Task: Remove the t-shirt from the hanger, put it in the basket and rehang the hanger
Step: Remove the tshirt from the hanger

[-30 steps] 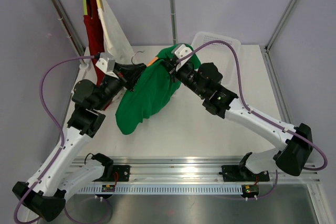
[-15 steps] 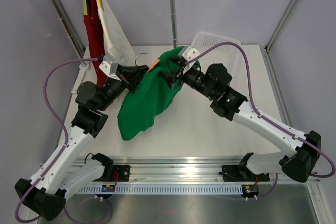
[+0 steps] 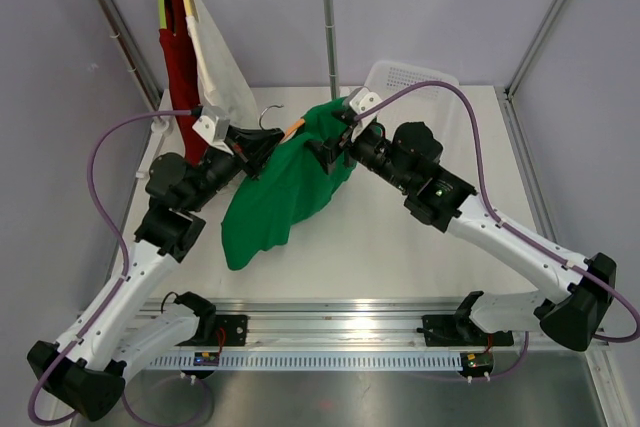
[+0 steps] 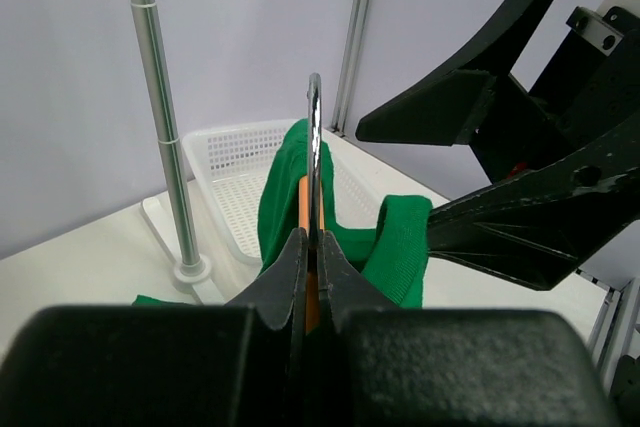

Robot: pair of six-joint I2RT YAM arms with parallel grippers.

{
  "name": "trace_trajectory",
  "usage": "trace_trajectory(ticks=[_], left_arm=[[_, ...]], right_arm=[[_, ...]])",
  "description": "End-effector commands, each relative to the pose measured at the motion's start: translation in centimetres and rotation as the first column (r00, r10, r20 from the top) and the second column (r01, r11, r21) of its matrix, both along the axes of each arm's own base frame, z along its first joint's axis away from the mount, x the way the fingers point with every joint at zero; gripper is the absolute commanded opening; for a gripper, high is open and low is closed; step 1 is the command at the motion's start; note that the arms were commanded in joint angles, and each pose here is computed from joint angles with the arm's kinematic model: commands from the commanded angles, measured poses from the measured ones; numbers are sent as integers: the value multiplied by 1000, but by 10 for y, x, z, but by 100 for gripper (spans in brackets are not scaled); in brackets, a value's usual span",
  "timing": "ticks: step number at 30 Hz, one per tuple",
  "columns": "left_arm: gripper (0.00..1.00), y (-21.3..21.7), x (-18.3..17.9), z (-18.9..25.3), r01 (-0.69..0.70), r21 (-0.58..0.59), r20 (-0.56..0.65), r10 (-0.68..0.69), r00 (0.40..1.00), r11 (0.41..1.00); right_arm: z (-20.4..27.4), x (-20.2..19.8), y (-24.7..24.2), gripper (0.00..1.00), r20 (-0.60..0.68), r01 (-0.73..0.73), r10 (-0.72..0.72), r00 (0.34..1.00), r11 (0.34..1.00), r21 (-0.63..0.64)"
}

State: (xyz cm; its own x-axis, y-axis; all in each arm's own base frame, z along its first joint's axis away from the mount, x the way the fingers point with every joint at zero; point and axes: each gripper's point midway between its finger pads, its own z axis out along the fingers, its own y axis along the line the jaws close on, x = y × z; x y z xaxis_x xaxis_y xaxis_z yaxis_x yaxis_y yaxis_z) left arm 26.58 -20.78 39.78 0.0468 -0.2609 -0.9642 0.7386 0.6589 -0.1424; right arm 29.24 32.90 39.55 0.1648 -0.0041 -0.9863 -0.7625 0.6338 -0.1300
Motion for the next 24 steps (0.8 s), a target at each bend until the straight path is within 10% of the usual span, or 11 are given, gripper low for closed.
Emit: trace_trajectory(ticks=[1,13,24], left_arm=[[0,8,-14,52,-6,-63,129,14,992,998],[0,7,2,71,-44,-79,75,50,996,996],[0,8,4,56,-57,-58,79,62,995,997]], right_arm=[[9,13,-15,87,-23,103,-103,994,995,5],[-48,-28,16,97,-182,-212,180,967,962,-174],[-8,-14,-16,97,-130,4,-9,991,999,-39]])
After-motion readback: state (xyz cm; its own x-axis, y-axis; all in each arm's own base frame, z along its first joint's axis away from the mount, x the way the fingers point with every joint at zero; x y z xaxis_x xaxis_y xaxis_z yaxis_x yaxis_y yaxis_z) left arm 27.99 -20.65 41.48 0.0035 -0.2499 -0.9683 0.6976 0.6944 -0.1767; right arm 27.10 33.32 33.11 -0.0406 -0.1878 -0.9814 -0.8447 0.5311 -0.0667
